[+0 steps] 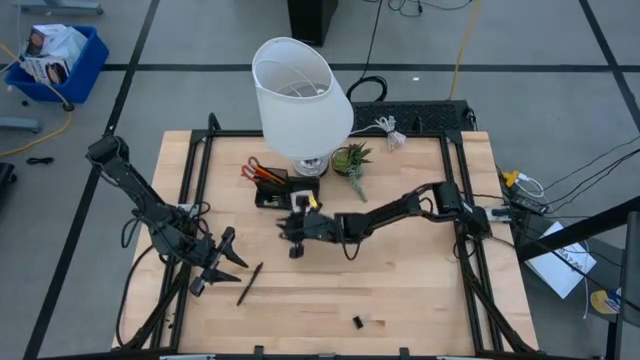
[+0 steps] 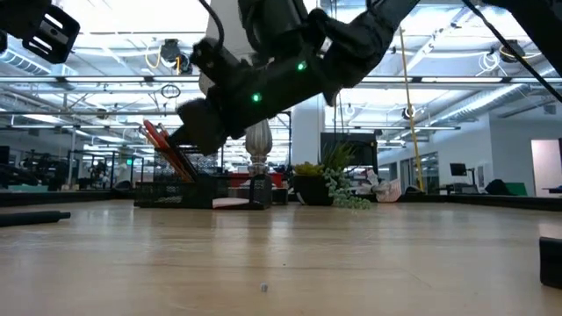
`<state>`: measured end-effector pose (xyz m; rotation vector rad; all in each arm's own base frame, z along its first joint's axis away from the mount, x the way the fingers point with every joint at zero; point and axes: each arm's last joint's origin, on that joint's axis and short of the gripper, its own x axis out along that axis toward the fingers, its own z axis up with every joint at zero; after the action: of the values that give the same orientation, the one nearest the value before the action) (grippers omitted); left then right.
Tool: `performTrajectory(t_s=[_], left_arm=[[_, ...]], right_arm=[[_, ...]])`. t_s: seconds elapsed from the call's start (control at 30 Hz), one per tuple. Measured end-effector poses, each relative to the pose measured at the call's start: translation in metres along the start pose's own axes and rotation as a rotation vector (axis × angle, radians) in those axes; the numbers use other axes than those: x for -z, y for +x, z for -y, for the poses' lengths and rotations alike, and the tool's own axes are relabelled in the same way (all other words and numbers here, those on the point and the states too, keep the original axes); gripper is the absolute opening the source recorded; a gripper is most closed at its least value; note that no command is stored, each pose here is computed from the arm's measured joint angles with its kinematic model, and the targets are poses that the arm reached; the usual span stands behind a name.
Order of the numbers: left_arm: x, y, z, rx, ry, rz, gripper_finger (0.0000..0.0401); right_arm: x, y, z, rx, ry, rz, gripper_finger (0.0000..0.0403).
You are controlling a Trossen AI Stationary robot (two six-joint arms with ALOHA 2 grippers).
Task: Pick and place office supplies into organizer
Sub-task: Put the black pen into the black desk organizer
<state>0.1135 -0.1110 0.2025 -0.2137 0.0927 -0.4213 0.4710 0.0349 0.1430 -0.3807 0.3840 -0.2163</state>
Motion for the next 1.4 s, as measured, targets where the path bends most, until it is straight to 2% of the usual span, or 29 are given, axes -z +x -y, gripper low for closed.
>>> performTrajectory(t_s=[0.23,0.57,0.73,0.93,1.07,1.23,1.3,1.4], left_arm=[[0.001,0.0,-0.001,-0.014,-0.016,-0.007,0.0179],[0.001,0.0,-0.001,-0.014,-0.05,-0.008,0.0179],[0.008,0.0,-0.002,-0.034,-0.087,-0.07,0.0179],[0.01,0.0,-0.003,-0.047,-0.138,-0.088,0.0179],[0.014,0.0,-0.009,-0.149,-0.251,-0.096,0.0179],[0.035,-0.002,-0.016,-0.291,-0.416,-0.244,0.0179],[0.043,0.0,-0.017,-0.306,-0.414,-0.31,0.0179],[0.047,0.007,-0.015,-0.313,-0.477,-0.296,0.0179]], right_arm=[[-0.012,-0.022,-0.05,-0.112,0.076,0.018,0.0032],[-0.027,-0.059,-0.112,-0.287,0.423,0.02,0.0025],[-0.034,-0.084,-0.144,-0.358,0.489,0.027,0.0033],[-0.036,-0.108,-0.168,-0.211,0.553,0.042,0.0039],[-0.038,-0.129,-0.178,-0.161,0.594,-0.004,0.0031],[-0.05,-0.167,-0.191,-0.069,0.551,0.031,0.002],[-0.06,-0.183,-0.192,-0.018,0.521,0.074,0.0018],[-0.077,-0.211,-0.189,0.062,0.503,0.14,0.0018]])
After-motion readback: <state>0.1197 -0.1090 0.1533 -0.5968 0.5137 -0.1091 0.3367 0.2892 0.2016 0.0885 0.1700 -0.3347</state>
